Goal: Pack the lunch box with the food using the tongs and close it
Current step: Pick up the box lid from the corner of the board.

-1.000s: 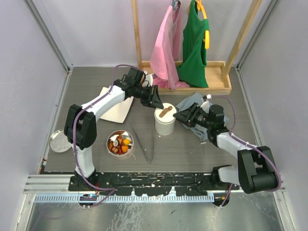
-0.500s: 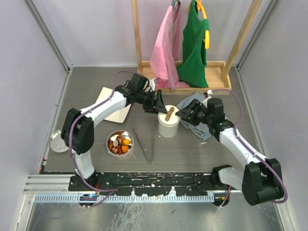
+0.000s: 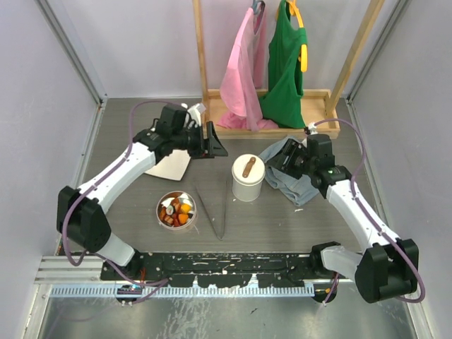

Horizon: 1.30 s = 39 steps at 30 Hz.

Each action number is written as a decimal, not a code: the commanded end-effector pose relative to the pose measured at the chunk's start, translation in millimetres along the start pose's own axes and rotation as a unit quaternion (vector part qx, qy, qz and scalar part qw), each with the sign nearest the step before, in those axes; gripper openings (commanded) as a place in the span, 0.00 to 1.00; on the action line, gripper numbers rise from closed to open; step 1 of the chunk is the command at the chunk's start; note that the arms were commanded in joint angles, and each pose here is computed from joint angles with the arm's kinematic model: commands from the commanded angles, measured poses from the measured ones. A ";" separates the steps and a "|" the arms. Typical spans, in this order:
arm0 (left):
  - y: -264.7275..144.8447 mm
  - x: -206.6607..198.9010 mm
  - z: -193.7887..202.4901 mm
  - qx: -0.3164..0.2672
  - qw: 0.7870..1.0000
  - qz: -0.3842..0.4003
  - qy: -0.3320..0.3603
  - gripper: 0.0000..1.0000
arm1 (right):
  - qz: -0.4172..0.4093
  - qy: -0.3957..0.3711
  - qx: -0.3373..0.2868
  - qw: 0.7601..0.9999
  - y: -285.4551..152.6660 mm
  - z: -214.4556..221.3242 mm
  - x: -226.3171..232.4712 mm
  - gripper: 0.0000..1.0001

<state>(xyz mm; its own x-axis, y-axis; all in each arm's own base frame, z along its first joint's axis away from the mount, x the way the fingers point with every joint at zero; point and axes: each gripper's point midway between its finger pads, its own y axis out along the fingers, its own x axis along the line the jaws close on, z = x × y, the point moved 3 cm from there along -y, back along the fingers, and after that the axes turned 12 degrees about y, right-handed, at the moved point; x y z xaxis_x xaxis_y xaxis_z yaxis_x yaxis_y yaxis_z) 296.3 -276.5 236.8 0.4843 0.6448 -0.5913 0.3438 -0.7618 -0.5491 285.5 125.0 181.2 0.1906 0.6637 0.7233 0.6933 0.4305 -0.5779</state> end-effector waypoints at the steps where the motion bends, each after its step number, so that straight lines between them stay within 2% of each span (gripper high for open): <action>1: -33.9 -5.6 -19.9 -0.072 0.997 -0.020 0.015 0.62 | -0.034 -0.037 -0.046 0.998 -31.0 -16.6 25.0 0.60; 3: -56.5 -6.3 -22.3 -0.114 0.992 -0.043 0.025 0.64 | -0.044 -0.045 -0.053 0.997 -42.4 -15.2 28.6 0.61; 5: -82.2 1.2 -20.9 -0.151 0.984 -0.088 0.028 0.69 | -0.050 -0.054 -0.057 0.996 -54.1 -10.9 29.2 0.62; 8: -120.2 26.2 -6.5 -0.177 0.965 -0.192 0.017 0.78 | -0.078 -0.059 -0.060 0.993 -73.0 0.6 31.8 0.70; 11: -162.1 56.0 13.2 -0.210 0.929 -0.304 -0.009 0.86 | -0.100 -0.067 -0.075 0.990 -89.7 10.7 29.0 0.79; 14: -196.2 80.4 37.4 -0.231 0.890 -0.392 -0.039 0.99 | -0.105 -0.081 -0.114 0.985 -105.9 10.0 25.7 0.86; 16: -207.6 94.9 52.0 -0.227 0.872 -0.430 -0.057 0.98 | -0.095 -0.085 -0.145 0.981 -115.3 5.6 21.9 0.88; 18: -211.7 108.6 68.7 -0.198 0.863 -0.459 -0.073 0.98 | -0.080 -0.083 -0.166 0.979 -119.8 1.3 17.4 0.89; 22: -220.7 132.3 90.8 -0.150 0.839 -0.511 -0.114 0.98 | -0.063 -0.072 -0.173 0.980 -122.2 0.2 12.1 0.90; 26: -233.3 155.4 105.0 -0.155 0.815 -0.528 -0.180 0.98 | -0.042 -0.059 -0.183 0.981 -123.5 -2.0 5.8 0.90; 30: -242.0 174.4 120.9 -0.188 0.796 -0.512 -0.262 0.98 | -0.021 -0.056 -0.196 0.979 -126.3 -5.1 -0.6 0.90; 35: -253.9 195.7 151.6 -0.212 0.729 -0.538 -0.366 0.98 | -0.006 -0.057 -0.211 0.976 -129.4 -7.6 -6.8 0.89; 37: -256.3 201.6 168.9 -0.207 0.681 -0.565 -0.418 0.98 | -0.004 -0.057 -0.214 0.975 -129.4 -7.8 -8.1 0.90; 38: -257.4 204.3 175.5 -0.202 0.663 -0.577 -0.432 0.98 | -0.003 -0.057 -0.215 0.975 -129.2 -7.9 -8.7 0.89; 39: -256.8 206.9 179.1 -0.198 0.655 -0.583 -0.438 0.98 | -0.001 -0.057 -0.215 0.975 -129.0 -8.0 -9.4 0.90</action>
<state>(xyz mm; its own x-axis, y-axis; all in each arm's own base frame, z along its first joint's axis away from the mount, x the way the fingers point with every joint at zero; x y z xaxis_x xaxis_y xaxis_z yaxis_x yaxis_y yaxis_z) 175.9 55.7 162.6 -0.7725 0.6191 -0.1413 0.4517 0.3793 -0.8075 196.9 65.0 238.3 0.1373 0.7331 0.6661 0.8971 0.1931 -0.3974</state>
